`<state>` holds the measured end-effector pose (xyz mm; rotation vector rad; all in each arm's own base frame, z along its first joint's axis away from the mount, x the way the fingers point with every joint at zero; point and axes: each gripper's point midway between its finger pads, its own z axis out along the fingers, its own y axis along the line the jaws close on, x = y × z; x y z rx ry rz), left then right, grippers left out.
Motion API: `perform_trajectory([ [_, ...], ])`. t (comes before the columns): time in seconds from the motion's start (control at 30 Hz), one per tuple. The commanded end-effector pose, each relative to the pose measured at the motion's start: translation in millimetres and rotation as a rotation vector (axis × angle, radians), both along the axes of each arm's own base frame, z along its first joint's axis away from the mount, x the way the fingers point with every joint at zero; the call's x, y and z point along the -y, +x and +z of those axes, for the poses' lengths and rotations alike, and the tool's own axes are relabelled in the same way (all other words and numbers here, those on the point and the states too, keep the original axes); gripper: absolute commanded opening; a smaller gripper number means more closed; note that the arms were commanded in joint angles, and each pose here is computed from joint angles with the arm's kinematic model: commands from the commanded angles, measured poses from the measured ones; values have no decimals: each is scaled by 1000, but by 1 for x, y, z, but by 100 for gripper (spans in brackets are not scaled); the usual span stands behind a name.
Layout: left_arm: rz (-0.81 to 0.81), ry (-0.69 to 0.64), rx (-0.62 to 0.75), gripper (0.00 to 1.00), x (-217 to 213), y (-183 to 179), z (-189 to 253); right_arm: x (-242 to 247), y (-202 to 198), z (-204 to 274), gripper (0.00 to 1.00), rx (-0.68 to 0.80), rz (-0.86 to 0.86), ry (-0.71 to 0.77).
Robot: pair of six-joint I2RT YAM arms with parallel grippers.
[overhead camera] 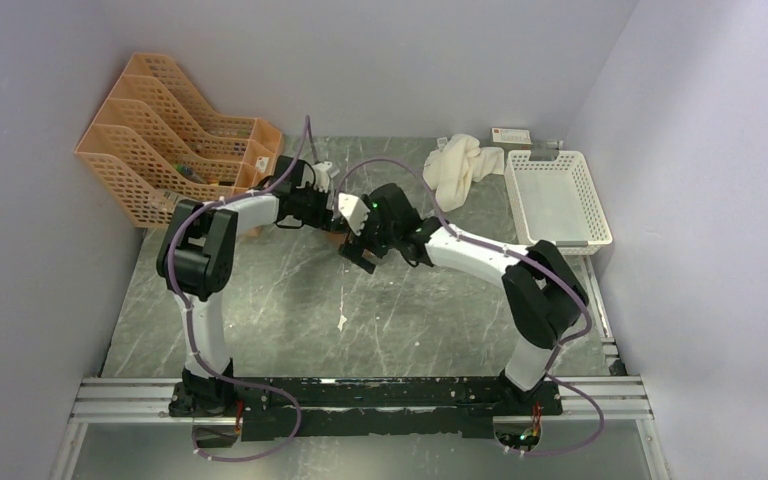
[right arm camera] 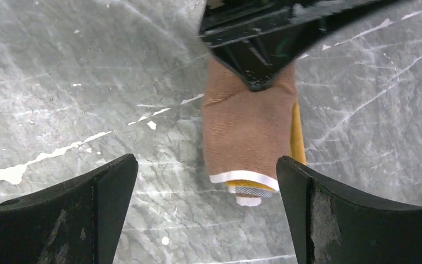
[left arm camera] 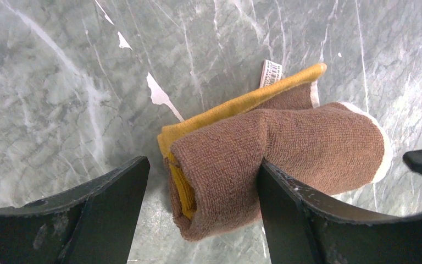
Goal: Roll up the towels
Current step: Roll the towel at the center of the board.
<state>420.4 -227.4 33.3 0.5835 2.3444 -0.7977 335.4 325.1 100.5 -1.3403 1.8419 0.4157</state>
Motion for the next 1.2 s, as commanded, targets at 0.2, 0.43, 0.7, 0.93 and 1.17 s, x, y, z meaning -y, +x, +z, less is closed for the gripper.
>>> perform_trajectory([
  [0.2, -4, 57, -33, 82, -2, 16, -18, -14, 15, -18, 100, 196, 45, -216],
  [0.43, -38, 50, -31, 82, 4, 24, -16, -9, 35, -45, 100, 259, -11, -379],
  [0.7, -58, 63, -26, 82, 4, 26, -16, 0, 58, -71, 100, 283, -108, -437],
  [0.93, -72, 67, -25, 83, 5, 28, -16, 8, 78, -75, 100, 314, -170, -434],
  [1.17, -81, 52, -17, 83, 7, 35, -11, 10, 85, -85, 97, 260, -124, -403],
])
